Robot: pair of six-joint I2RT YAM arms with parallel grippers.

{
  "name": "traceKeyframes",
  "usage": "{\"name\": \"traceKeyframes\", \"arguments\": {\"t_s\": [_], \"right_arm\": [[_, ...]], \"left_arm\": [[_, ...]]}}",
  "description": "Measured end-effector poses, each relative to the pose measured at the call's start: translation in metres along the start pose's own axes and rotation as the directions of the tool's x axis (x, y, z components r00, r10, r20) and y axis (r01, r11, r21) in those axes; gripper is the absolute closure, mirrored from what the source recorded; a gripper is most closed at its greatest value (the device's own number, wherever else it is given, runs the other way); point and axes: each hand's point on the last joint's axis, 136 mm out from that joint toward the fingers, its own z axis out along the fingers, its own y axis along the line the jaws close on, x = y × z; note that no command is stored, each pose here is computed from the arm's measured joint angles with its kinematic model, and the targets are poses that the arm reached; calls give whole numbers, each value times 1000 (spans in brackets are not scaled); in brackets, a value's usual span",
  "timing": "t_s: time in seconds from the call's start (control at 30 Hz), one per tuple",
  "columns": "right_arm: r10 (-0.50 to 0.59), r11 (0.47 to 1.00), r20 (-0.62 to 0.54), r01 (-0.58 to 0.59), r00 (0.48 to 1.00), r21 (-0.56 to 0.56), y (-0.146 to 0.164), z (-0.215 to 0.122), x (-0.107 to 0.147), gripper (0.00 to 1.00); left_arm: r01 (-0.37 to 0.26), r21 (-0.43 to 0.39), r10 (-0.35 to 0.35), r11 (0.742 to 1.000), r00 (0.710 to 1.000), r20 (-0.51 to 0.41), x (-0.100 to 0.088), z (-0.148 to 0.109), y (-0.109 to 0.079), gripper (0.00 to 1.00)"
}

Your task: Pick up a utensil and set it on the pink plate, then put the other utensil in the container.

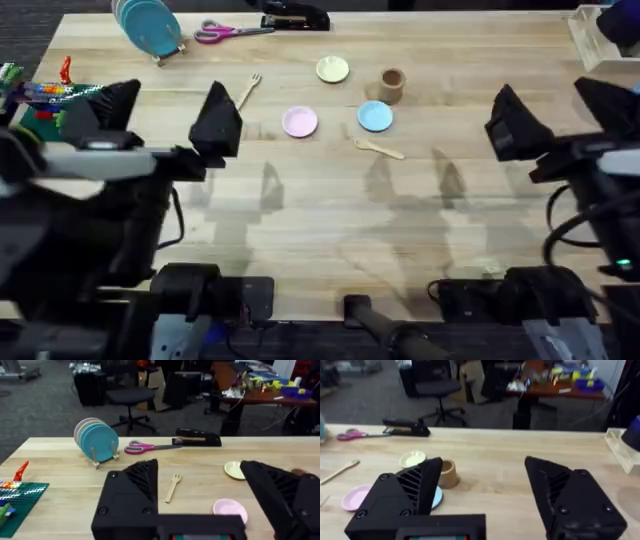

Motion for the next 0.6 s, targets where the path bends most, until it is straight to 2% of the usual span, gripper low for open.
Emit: {"name": "traceKeyframes", "arguments": {"t_s": [0.17,0.33,0.43,0.6], "right_arm": [[16,1000,-151,-15,988,7,0,6,-5,3],[34,999,-317,-30,948,18,-1,14,-5,3],[44,999,-423,-36,905,26,-1,18,-1,3],[60,998,-583,-45,810,41,-2,27,7,3]], "left_arm": [[1,-1,-1,1000,996,-88,-16,5,0,8],[2,-3,-2,1000,976,-216,-25,11,0,7],[2,-5,-4,1000,952,-306,-25,15,0,8],[5,-5,-6,1000,894,-448,-20,27,-1,7]]}}
